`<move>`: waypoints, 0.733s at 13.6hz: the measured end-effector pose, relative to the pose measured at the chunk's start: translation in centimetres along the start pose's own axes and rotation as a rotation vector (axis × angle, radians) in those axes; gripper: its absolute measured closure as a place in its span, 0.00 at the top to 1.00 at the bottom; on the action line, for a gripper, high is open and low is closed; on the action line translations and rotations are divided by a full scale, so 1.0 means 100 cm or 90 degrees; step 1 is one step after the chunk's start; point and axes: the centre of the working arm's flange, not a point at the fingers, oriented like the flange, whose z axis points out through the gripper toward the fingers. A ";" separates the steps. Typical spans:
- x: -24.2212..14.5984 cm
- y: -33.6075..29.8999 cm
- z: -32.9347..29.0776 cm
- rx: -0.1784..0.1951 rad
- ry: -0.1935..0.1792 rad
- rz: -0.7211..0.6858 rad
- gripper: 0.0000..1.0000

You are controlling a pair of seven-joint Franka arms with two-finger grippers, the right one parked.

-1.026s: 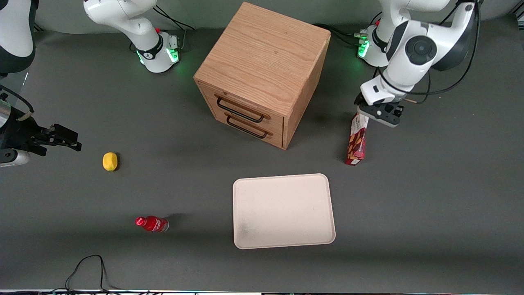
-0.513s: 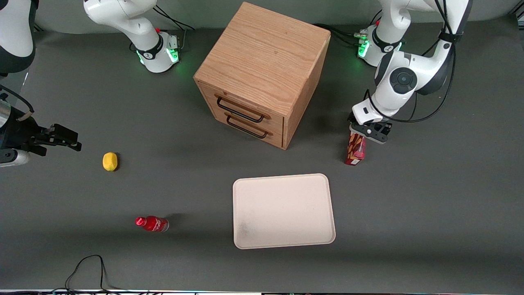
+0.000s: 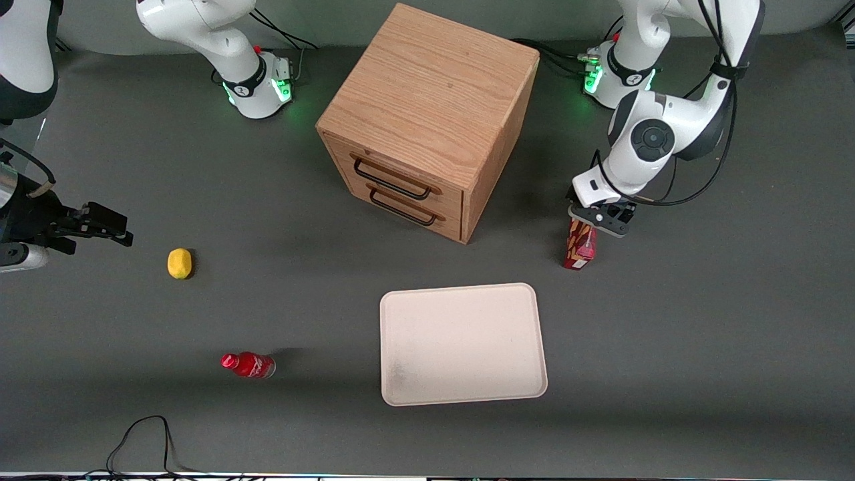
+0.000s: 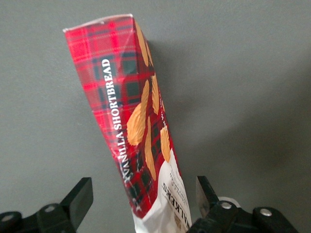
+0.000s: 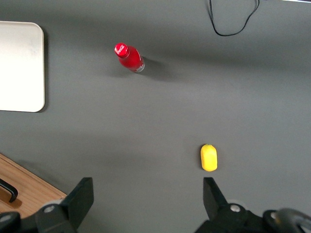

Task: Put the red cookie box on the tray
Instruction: 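Close the left gripper on the box end and tip it upright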

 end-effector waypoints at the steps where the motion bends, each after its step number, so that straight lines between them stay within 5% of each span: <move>1: 0.000 0.000 0.004 0.000 0.000 0.000 0.95; 3: 0.001 0.000 0.010 0.000 0.001 0.000 0.92; 10: 0.001 0.000 0.012 -0.002 -0.001 -0.002 0.12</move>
